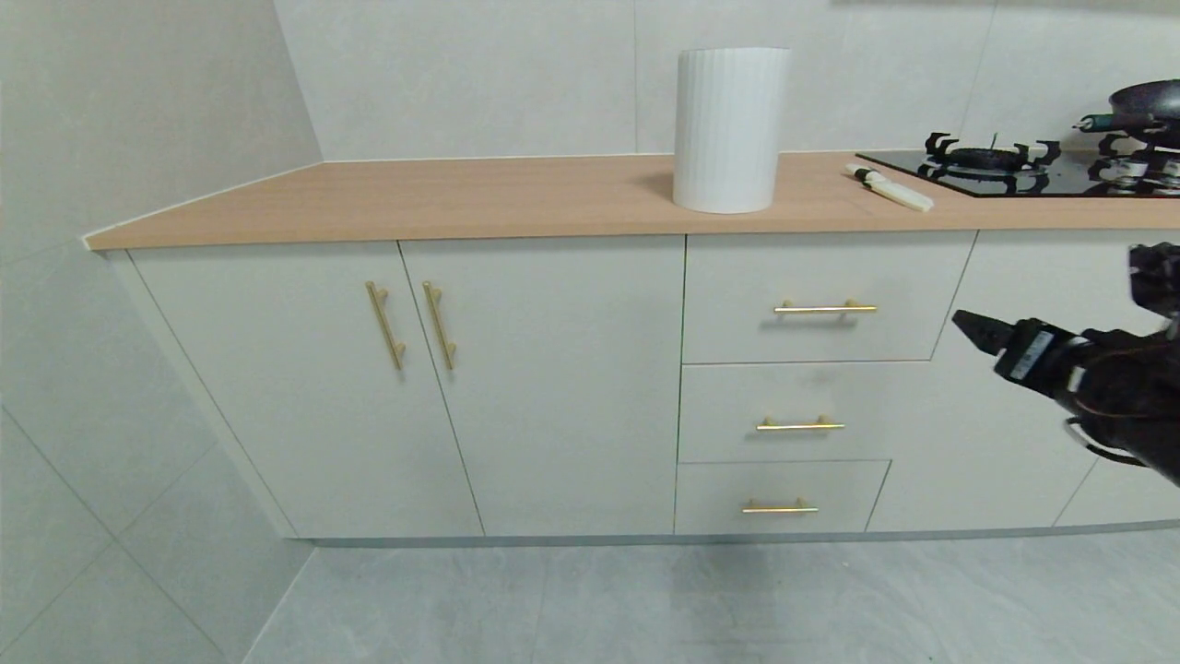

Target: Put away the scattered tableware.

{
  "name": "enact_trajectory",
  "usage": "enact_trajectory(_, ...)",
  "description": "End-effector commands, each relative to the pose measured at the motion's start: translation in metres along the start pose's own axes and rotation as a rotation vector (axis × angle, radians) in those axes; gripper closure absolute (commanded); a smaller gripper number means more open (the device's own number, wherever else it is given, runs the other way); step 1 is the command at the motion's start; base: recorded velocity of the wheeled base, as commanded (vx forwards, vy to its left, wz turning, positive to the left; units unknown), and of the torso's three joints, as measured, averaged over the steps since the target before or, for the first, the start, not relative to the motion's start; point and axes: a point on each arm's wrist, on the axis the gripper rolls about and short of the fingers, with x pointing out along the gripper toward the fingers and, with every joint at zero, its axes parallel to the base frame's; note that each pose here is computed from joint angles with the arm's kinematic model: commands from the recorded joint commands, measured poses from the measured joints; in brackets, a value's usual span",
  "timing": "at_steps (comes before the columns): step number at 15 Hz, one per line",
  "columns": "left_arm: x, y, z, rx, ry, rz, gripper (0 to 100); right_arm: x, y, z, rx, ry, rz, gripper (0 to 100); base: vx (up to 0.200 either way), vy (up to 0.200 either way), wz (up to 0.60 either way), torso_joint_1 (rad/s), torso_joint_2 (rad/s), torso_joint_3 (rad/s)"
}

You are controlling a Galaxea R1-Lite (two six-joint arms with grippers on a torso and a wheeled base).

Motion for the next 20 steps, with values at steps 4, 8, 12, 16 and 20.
enact_trajectory(4, 0.0, 0.0, 0.0, 0.0, 0.001, 0.001, 0, -0.187, -0.046, 0.014, -0.197, -0.025, 0.022, 0, 0.0, 0.0, 0.0, 0.0, 0.0, 0.0)
enact_trajectory(8, 0.0, 0.0, 0.0, 0.0, 0.001, 0.001, 0, -0.265, -0.074, -0.004, -0.239, -0.013, -0.068, 0, 0.0, 0.0, 0.0, 0.0, 0.0, 0.0)
enact_trajectory(12, 0.0, 0.0, 0.0, 0.0, 0.001, 0.001, 0, -0.291, -0.083, -0.028, -0.221, -0.078, -0.202, 0, 0.0, 0.0, 0.0, 0.0, 0.0, 0.0)
enact_trajectory(16, 0.0, 0.0, 0.0, 0.0, 0.001, 0.001, 0, -0.292, -0.094, -0.069, -0.276, -0.074, -0.19, 0, 0.0, 0.0, 0.0, 0.0, 0.0, 0.0)
enact_trajectory(20, 0.0, 0.0, 0.0, 0.0, 0.001, 0.001, 0, -0.268, -0.093, -0.085, -0.26, -0.152, 0.0, 0, 0.0, 0.0, 0.0, 0.0, 0.0, 0.0)
